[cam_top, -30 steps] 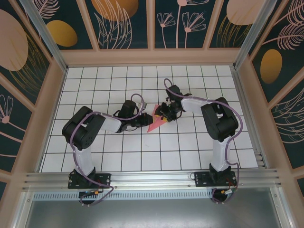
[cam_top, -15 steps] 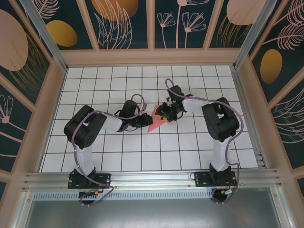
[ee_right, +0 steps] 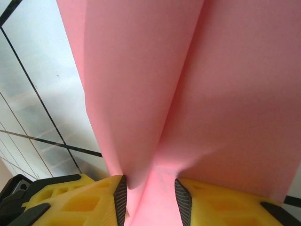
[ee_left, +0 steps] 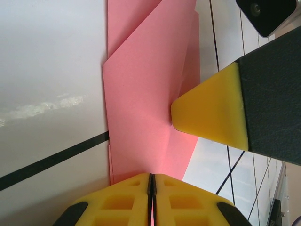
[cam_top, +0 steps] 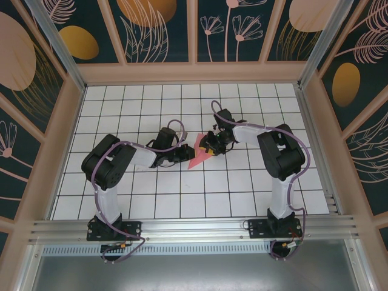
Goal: Fold a paper plane with a square sheet of paper (pick it up from the middle)
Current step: Fourth fold the wing at the center of the table.
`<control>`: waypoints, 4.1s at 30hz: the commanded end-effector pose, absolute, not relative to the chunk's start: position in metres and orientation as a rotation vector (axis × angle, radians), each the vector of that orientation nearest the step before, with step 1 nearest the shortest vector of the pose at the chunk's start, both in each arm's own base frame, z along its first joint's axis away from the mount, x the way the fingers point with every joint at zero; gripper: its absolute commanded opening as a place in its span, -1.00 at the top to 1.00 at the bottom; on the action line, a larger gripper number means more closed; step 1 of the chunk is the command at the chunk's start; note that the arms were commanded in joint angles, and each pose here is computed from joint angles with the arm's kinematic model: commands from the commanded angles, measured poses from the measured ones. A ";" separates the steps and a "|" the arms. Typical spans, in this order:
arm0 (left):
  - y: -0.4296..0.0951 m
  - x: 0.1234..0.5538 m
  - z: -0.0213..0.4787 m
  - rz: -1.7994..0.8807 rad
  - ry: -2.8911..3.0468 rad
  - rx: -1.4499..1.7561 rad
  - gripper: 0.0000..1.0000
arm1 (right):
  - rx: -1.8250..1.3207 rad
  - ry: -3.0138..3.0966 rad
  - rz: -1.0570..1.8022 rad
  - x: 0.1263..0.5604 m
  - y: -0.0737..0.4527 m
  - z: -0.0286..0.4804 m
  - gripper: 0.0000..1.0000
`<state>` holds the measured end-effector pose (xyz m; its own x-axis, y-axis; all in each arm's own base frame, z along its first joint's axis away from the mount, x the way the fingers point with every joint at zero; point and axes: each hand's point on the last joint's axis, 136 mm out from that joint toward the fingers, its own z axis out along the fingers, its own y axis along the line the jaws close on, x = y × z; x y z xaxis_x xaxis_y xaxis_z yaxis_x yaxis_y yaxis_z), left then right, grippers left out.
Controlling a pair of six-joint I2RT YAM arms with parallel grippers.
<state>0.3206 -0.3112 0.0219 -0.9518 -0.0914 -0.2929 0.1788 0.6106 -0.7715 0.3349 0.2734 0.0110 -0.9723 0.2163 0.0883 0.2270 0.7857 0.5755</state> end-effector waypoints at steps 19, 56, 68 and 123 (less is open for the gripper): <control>-0.298 0.324 -0.001 -1.126 2.619 0.003 0.76 | -0.462 -2.923 -0.392 0.288 0.215 -0.097 0.24; -0.276 0.308 -0.041 -0.921 2.827 -0.032 0.98 | 0.133 -3.007 -1.278 0.335 0.299 0.032 0.86; -0.275 0.301 -0.045 -0.921 2.850 -0.009 1.00 | 0.270 -3.066 -1.219 0.353 0.282 0.010 0.87; -0.259 0.279 -0.049 -0.844 2.887 0.194 1.00 | 0.004 -3.175 -1.241 0.398 0.256 0.010 0.87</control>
